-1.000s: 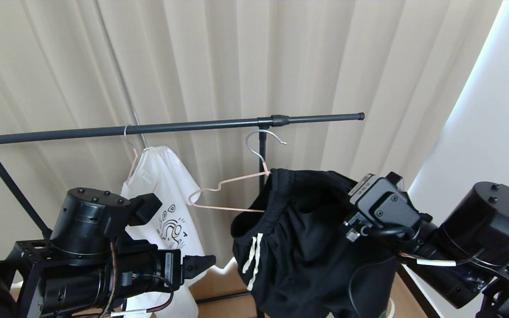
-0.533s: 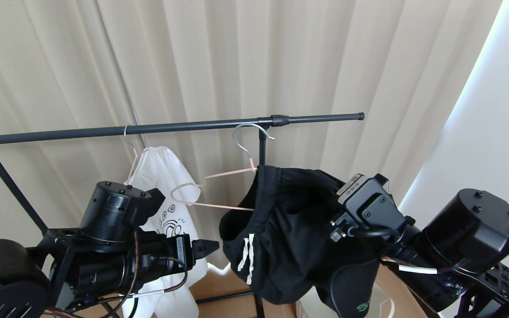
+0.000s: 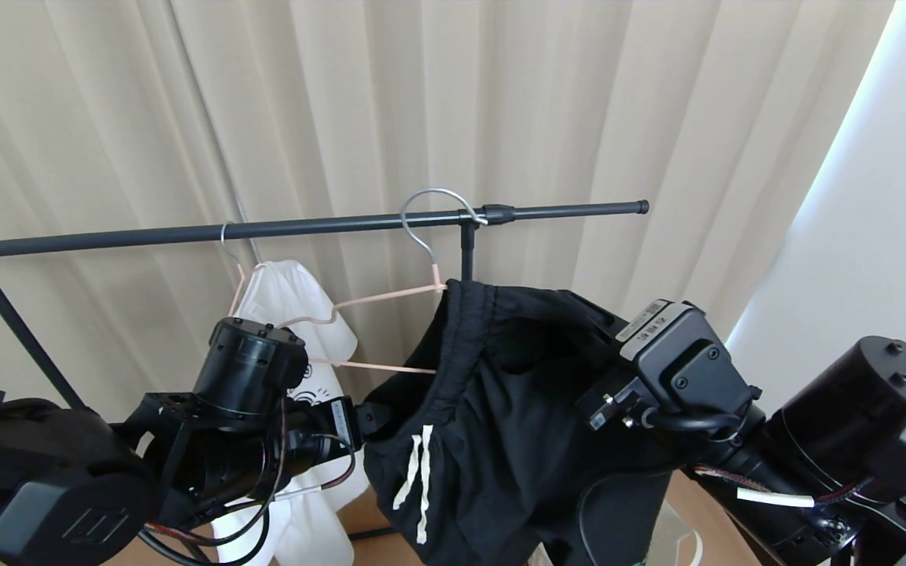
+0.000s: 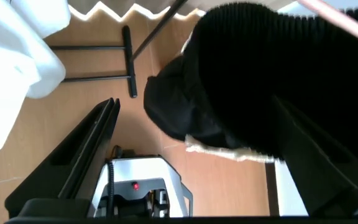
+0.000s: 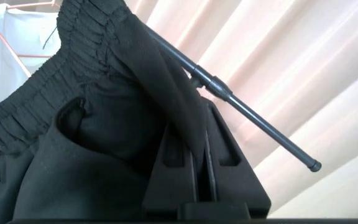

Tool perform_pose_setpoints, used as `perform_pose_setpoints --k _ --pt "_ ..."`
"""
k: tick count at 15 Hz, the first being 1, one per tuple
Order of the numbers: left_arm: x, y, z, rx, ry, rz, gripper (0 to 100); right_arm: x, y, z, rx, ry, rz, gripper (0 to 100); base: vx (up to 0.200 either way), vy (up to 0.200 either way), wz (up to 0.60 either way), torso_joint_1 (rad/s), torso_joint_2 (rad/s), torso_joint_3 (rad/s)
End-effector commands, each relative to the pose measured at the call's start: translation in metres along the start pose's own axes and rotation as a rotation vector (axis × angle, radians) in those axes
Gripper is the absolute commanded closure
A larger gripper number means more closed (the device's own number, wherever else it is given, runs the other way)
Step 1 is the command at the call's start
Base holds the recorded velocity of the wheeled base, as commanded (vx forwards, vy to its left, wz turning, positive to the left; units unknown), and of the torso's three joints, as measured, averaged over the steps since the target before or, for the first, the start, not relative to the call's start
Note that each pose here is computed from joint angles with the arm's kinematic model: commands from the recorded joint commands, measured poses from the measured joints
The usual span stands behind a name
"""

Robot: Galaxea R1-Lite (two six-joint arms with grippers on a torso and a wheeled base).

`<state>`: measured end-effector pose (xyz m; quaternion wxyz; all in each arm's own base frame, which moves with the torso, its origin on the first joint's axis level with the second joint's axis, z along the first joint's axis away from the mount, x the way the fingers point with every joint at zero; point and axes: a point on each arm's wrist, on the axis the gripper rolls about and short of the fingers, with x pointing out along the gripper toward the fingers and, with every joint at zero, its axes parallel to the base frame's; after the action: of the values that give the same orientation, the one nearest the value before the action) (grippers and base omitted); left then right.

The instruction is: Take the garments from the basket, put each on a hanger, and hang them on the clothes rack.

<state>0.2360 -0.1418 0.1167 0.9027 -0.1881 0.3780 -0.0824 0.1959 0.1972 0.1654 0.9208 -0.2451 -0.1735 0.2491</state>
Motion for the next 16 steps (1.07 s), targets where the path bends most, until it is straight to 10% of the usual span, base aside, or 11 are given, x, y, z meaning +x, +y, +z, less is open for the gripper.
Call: perform_pose_setpoints --k 1,11,12,16 --pt "0.007 0.002 -0.002 -0.001 0.009 0.017 0 -0.004 0.0 0.008 0.009 -0.028 0.006 100 0.0 0.0 0.0 0.0 0.0 0.0" --pt "0.025 0.005 -0.007 0.0 -0.041 0.1 0 -0.009 -0.005 0.017 0.016 -0.054 -0.004 100 0.0 0.0 0.0 0.0 0.0 0.0" --pt "0.025 0.004 -0.007 0.0 -0.042 0.099 100 -0.008 -0.004 0.016 0.016 -0.052 -0.003 100 0.0 0.0 0.0 0.0 0.0 0.0" --pt "0.024 0.004 -0.009 0.008 -0.035 0.096 100 -0.008 -0.004 0.016 0.015 -0.049 0.0 100 0.0 0.0 0.0 0.0 0.0 0.0"
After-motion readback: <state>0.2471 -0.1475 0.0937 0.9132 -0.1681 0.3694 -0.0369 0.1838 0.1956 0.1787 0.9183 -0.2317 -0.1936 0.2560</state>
